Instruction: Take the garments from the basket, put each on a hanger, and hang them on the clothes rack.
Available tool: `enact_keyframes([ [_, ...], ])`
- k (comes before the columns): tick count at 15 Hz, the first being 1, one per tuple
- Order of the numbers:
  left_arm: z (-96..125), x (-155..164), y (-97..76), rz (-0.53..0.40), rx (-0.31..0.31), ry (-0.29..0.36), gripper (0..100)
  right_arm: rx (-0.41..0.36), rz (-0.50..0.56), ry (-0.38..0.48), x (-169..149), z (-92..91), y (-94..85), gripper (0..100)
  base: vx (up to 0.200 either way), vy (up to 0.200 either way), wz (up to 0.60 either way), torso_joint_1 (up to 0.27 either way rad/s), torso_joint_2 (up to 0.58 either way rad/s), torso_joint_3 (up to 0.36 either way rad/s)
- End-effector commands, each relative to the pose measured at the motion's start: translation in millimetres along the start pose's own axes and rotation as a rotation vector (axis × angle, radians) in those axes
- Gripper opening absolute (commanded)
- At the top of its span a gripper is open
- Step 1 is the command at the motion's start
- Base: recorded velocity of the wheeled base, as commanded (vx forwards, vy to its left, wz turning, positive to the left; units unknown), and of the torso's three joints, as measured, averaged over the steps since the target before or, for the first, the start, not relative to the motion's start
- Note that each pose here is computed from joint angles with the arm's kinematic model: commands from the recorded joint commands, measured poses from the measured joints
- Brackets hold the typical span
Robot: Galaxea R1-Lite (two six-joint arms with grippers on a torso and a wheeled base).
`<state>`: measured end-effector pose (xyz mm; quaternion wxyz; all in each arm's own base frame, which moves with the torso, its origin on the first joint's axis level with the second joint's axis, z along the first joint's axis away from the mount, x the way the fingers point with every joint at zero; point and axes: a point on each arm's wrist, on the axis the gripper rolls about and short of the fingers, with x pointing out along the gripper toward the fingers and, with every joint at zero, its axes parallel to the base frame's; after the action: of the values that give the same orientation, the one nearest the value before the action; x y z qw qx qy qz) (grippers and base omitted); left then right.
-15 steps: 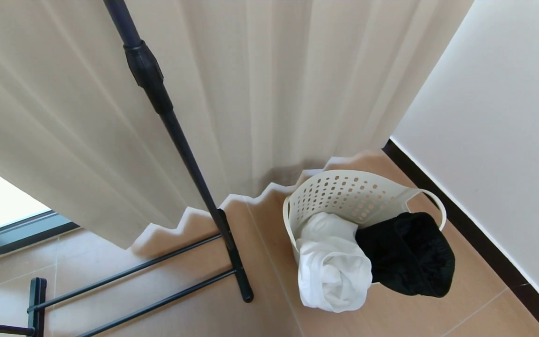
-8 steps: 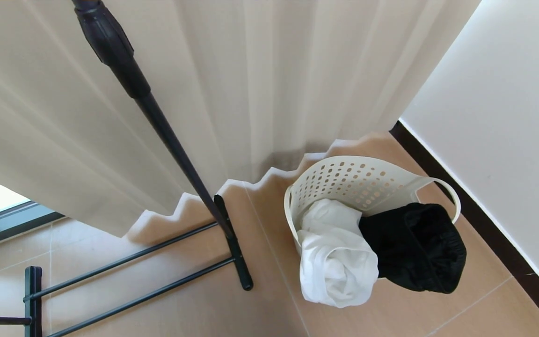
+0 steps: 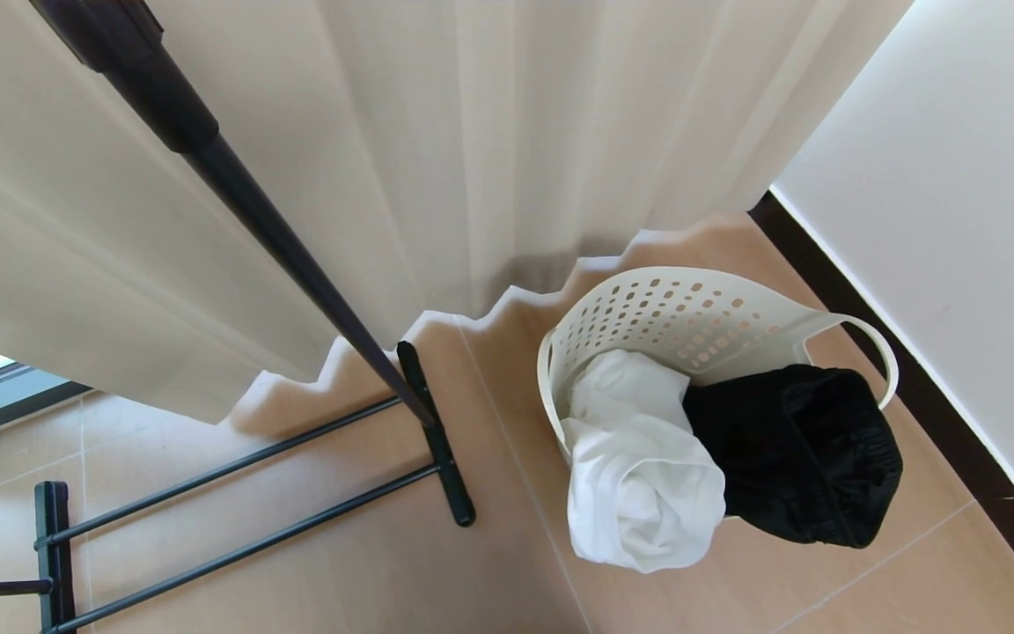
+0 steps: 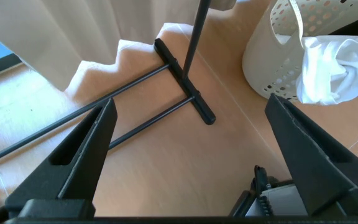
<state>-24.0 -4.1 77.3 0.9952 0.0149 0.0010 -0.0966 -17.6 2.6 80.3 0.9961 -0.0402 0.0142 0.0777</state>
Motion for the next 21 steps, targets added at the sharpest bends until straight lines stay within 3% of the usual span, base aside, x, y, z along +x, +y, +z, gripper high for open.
enact_keyframes([
  [1,0,0,0.0,0.000,0.000,0.000,100,0.022,0.074,0.223,18,2.5,-2.6,100,0.000,0.000,0.00,0.000,0.00,0.000],
  [2,0,0,0.0,0.000,0.000,0.001,100,0.013,0.181,0.361,30,2.0,-2.2,100,0.000,0.000,0.00,0.000,0.00,0.000],
  [4,0,0,0.0,0.000,0.000,0.000,100,-0.093,0.345,0.508,45,0.3,2.2,100,0.000,0.000,0.00,0.000,0.00,0.000],
  [9,0,0,0.0,0.000,0.000,0.001,100,-0.357,0.527,0.613,114,38.5,24.2,100,0.000,0.000,0.00,0.000,0.00,0.000],
  [10,0,0,0.0,0.002,0.000,0.000,100,-0.426,0.504,0.630,132,45.2,29.1,100,0.000,0.000,0.00,0.000,0.00,0.000],
  [11,0,0,0.0,0.000,0.000,0.000,100,-0.579,0.439,0.655,164,54.0,37.7,100,0.000,0.000,0.00,0.000,0.00,0.000],
  [13,0,0,0.0,0.000,0.000,0.000,100,-0.678,0.425,0.664,193,60.1,57.0,100,0.000,0.000,0.00,0.000,0.00,0.000],
  [16,0,0,0.0,0.000,0.000,0.000,100,-0.767,0.372,0.705,242,56.8,90.5,100,0.000,0.000,0.00,0.000,0.00,0.000],
  [18,0,0,0.0,0.002,0.000,0.000,100,-0.806,0.298,0.733,267,51.1,101.5,100,0.000,0.000,0.00,0.000,0.00,0.000],
  [21,0,0,0.0,0.002,0.000,0.000,100,-0.815,0.271,0.754,289,42.8,109.3,100,0.000,0.000,0.00,0.000,0.00,0.000],
])
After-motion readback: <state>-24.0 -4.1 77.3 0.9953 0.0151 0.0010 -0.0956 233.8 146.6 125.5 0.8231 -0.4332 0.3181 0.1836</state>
